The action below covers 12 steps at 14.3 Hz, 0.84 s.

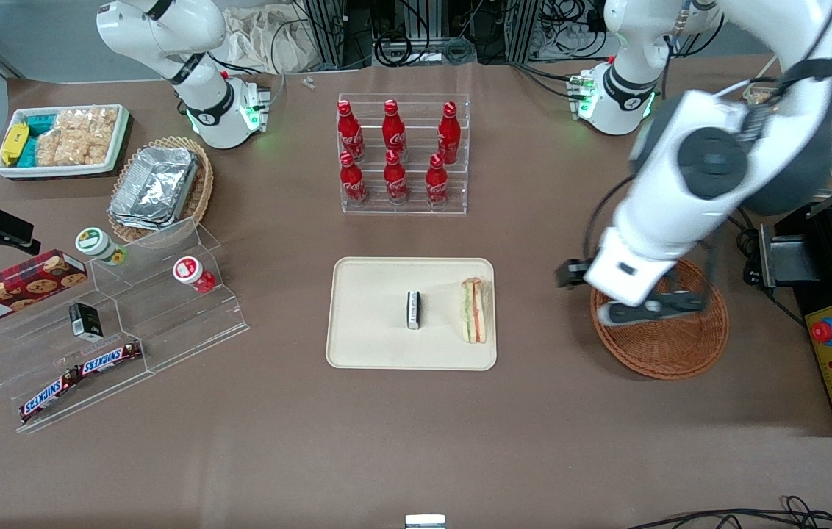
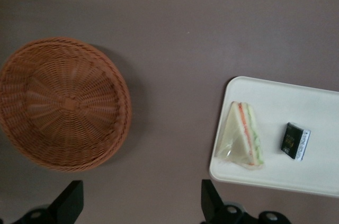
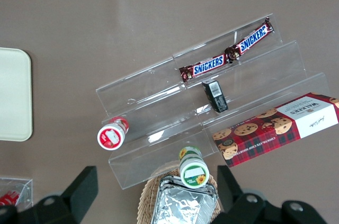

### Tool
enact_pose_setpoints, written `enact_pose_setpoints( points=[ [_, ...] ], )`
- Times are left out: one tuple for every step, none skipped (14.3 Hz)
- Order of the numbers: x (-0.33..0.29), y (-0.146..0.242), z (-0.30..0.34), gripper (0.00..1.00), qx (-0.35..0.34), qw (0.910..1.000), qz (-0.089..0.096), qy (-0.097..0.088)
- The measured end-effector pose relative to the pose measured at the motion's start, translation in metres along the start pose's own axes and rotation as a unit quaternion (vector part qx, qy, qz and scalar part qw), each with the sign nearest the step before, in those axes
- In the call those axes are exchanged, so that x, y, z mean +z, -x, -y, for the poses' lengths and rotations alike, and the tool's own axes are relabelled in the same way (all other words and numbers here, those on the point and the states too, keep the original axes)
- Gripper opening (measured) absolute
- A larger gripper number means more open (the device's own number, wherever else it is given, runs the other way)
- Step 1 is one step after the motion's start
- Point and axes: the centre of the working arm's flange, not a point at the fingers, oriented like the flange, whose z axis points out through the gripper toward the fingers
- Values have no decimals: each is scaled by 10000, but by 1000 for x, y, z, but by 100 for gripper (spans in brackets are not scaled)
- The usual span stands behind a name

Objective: Place sandwich from basket to tray

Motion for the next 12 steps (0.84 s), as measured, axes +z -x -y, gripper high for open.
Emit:
enact_pose_setpoints(
  points=[
    [-13,-3,20,100,94,9999,111,-24],
    [-26,-1,38,100,142,9996,201,-110],
    [-39,2,57,100,157,9993,275,-200],
    [-53,8,74,100,167,9990,324,-264],
    [-69,14,93,100,170,9988,330,-310],
    [-85,20,111,100,171,9989,282,-344],
    [-100,28,127,100,150,9990,217,-364],
    [-111,35,140,100,112,9991,160,-378],
    [-117,40,146,100,90,9992,116,-380],
    [-120,44,147,100,90,9992,98,-377],
    [-119,45,143,100,132,9991,105,-380],
    [-117,46,135,100,211,9990,122,-386]
  ],
)
